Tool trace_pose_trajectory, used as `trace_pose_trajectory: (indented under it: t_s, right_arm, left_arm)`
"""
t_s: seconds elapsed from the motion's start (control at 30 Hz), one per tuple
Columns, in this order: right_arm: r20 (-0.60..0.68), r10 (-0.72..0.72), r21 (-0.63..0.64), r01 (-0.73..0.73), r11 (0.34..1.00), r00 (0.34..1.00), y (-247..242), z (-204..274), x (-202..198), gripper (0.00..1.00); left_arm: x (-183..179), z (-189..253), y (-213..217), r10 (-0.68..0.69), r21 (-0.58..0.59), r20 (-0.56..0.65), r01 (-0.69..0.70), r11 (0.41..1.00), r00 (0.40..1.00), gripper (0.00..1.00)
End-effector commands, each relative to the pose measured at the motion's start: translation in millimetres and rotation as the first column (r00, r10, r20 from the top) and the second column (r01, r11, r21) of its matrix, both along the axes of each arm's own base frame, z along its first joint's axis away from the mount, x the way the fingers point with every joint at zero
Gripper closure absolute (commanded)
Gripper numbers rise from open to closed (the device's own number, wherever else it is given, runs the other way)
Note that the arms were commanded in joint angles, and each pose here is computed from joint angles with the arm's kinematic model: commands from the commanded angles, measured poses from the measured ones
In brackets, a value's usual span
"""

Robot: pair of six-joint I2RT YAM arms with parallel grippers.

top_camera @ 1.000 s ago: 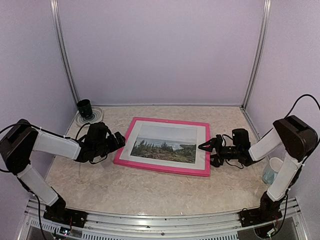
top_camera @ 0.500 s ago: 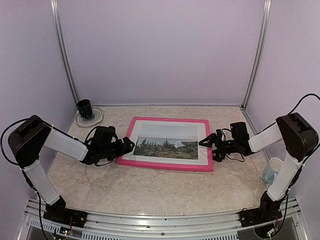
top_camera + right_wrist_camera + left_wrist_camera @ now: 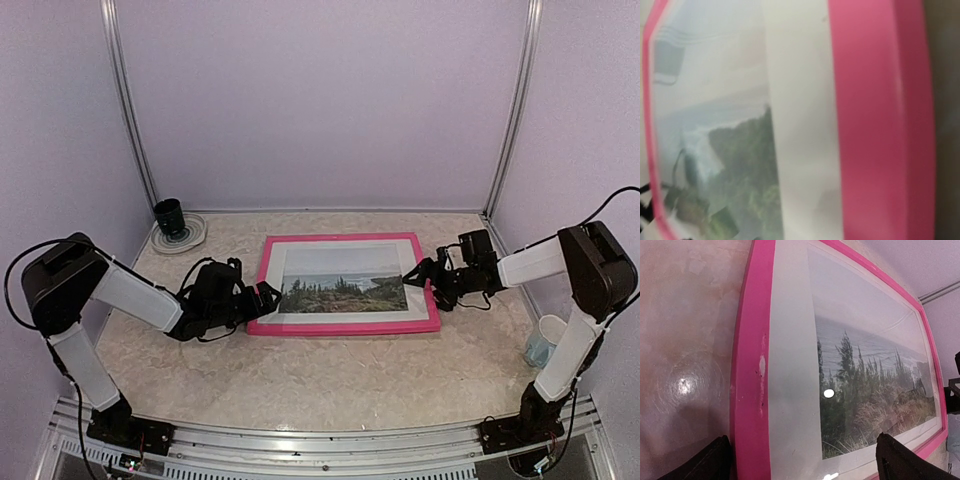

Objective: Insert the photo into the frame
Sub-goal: Place the photo frame at the center of the board.

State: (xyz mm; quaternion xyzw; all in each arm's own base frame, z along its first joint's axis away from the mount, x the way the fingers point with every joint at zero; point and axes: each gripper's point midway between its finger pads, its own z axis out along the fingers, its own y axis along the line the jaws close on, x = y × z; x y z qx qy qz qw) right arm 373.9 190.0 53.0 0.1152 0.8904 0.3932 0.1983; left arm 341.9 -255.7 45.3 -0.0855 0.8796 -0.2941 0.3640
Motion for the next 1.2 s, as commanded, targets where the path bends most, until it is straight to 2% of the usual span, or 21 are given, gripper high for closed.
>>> trace_pose_trajectory:
  t_s: [0.0,0.33,0.7,0.83,1.0,1.17]
  right_arm:
    - [-0.051,-0.009,-0.106,0.003,0.994,0.999,-13,-18,-5,0.07]
    - [-0.046,-0.028,-0.227,0.016,0.974,0.999,-30,-20,-10,0.06]
    - [-0.046,-0.011,-0.289,-0.002,0.957,0.999,-34,-18,-22,0.04]
    - [-0.019,-0.022,-0.356,0.014,0.934,1.0,-44,-9,-20,0.03]
    - [0.056,-0.035,-0.465,0.057,0.883,0.998,-64,13,-15,0.01]
    - [0.209,-0.001,-0.546,0.117,0.83,0.978,-82,51,-12,0.01]
  left_arm:
    - [-23,1,-21,-0.055,-0.062,-0.028,0.053,0.997,0.998,0.01]
    - [-8,6,21,0.072,-0.004,-0.004,-0.072,0.997,0.997,0.01]
    - [15,24,29,0.093,0.004,0.037,-0.093,0.996,0.995,0.01]
    - [18,39,36,0.096,0.018,0.064,-0.098,0.995,0.993,0.01]
    - [25,75,54,0.104,0.124,0.149,-0.123,0.985,0.983,0.01]
    - [27,119,84,0.132,0.253,0.245,-0.195,0.947,0.96,0.01]
